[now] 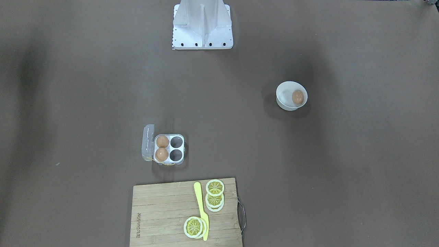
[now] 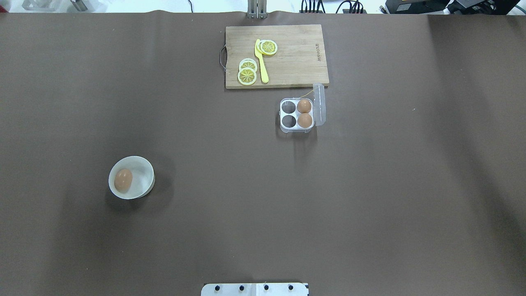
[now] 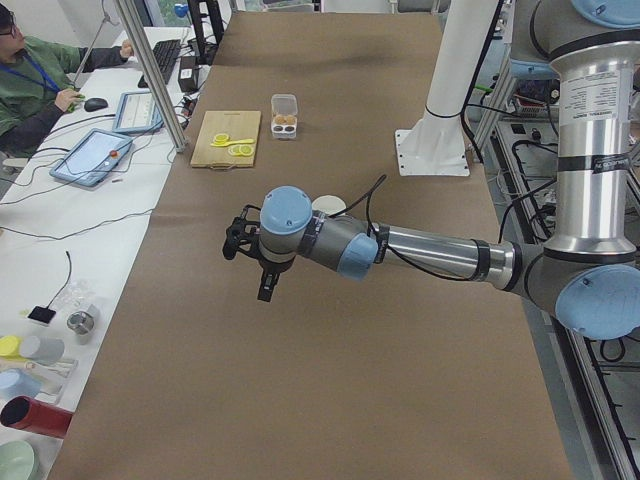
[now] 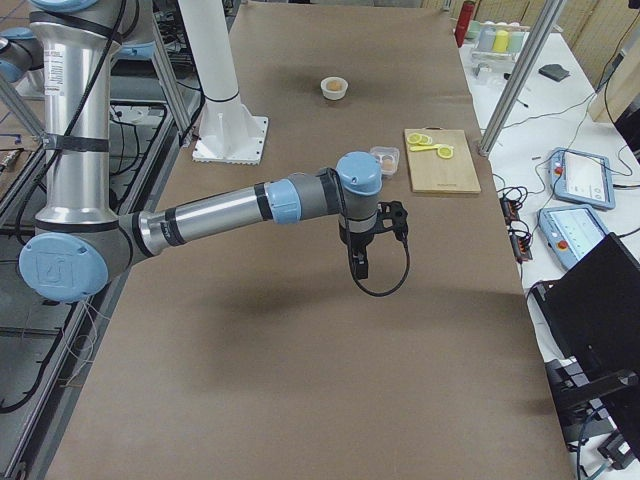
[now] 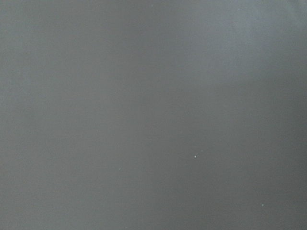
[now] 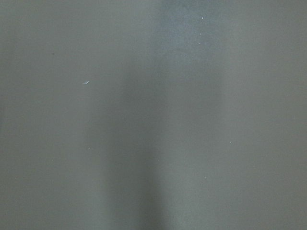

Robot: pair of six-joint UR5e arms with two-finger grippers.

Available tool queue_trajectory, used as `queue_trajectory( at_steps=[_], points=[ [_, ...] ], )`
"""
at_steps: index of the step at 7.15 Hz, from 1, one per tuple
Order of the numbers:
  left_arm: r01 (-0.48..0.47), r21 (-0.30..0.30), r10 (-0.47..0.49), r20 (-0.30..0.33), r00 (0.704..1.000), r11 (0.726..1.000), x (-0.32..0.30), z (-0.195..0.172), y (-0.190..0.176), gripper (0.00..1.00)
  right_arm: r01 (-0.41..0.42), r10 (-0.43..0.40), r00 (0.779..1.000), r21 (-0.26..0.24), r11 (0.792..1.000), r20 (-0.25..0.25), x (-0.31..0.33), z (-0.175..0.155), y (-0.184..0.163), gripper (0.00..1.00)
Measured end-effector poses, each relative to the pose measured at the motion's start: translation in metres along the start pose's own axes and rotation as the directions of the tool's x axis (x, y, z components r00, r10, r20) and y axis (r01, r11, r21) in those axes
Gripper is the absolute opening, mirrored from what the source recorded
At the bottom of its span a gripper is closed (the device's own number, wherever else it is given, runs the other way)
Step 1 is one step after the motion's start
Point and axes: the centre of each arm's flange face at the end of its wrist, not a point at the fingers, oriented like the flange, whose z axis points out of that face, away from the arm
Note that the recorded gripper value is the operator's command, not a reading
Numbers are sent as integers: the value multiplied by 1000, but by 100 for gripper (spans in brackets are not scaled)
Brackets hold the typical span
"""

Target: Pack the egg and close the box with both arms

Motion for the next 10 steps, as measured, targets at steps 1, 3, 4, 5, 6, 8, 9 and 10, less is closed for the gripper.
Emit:
queue_trajectory(
  at_steps=[1,3,4,5,6,8,9,10],
  points=[
    [-16,21,16,-22,1000,1000,4,-1,-3,99,8,-8,1000,3,1000,6,-2,-1,-2,100],
    [-47,50,47,2,999,998,-3,3,-5,99,55,-56,998,35,998,16,-11,0,-5,100],
    [-63,63,63,13,998,996,-2,3,-6,99,76,-77,997,43,996,25,-22,7,-8,100],
    [-72,55,72,4,997,996,9,12,-11,98,76,-77,996,31,997,36,-39,17,-12,100],
    [-63,27,64,-15,998,998,31,31,-17,98,57,-58,997,21,998,47,-62,26,-20,100],
    [1,-33,-3,-60,998,999,90,67,-25,98,-4,3,998,5,1000,65,-119,40,-40,100],
    [21,-63,-27,-83,996,998,122,82,-25,98,-36,36,998,3,999,58,-153,50,-50,100],
    [28,-92,-38,-102,994,995,149,95,-22,97,-61,61,997,2,998,47,-184,61,-56,100]
  ],
)
